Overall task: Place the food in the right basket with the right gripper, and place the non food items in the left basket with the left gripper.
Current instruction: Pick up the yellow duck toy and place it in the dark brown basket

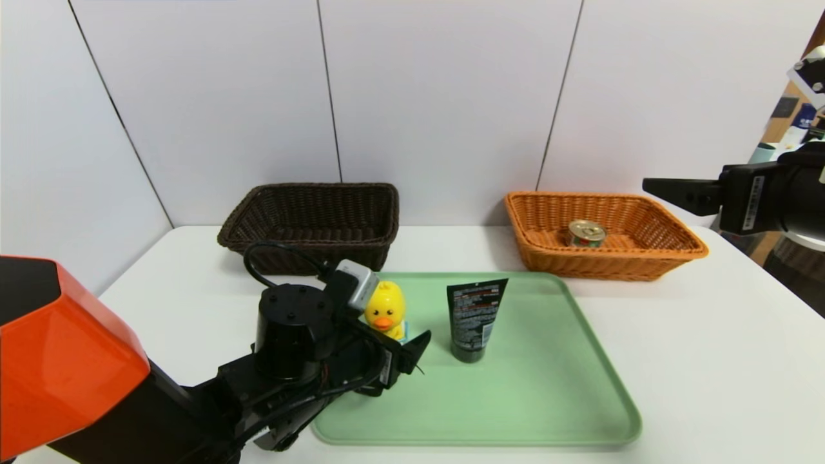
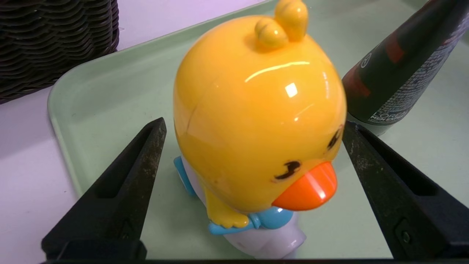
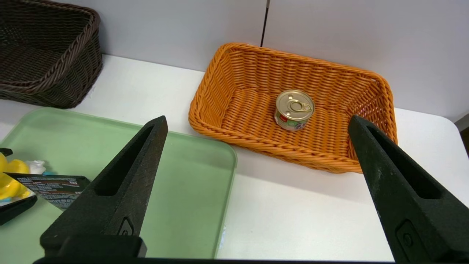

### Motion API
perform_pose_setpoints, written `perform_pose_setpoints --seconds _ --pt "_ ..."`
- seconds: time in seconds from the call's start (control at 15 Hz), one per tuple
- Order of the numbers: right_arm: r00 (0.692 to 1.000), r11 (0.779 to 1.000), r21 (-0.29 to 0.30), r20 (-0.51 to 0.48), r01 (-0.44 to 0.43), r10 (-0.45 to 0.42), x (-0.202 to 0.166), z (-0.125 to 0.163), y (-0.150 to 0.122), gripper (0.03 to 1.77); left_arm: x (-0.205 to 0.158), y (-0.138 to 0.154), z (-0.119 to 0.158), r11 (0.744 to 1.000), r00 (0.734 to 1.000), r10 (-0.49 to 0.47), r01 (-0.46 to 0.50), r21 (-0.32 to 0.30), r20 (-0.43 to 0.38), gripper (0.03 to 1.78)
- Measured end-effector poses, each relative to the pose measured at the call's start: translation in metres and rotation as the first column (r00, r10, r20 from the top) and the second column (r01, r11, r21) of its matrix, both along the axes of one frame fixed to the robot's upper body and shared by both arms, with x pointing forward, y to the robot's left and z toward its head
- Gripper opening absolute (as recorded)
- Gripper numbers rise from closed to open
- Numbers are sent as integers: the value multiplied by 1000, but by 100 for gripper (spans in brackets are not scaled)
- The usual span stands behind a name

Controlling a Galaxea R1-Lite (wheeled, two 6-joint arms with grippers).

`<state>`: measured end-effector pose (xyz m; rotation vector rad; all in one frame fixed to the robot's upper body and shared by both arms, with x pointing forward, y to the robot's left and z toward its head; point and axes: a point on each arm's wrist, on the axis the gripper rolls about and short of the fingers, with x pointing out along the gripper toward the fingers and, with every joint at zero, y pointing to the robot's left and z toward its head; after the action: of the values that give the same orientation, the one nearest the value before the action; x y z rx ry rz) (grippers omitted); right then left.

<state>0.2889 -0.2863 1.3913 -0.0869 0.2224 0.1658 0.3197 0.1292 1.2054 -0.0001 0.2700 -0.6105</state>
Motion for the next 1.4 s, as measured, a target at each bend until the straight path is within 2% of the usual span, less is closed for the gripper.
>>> perform_pose_setpoints --seconds 0.6,0.93,1.4 --pt "1000 1000 -1 -6 -2 2 -2 -2 0 169 6 -4 4 997 997 43 -38 -62 70 169" --pt "1000 1000 -1 -7 -2 2 -5 -2 -1 170 6 -3 -6 994 998 58 -55 -93 28 169" --pt "1000 1000 1 -1 -4 4 -8 -1 -2 170 7 -4 -5 990 996 71 -64 -122 54 169"
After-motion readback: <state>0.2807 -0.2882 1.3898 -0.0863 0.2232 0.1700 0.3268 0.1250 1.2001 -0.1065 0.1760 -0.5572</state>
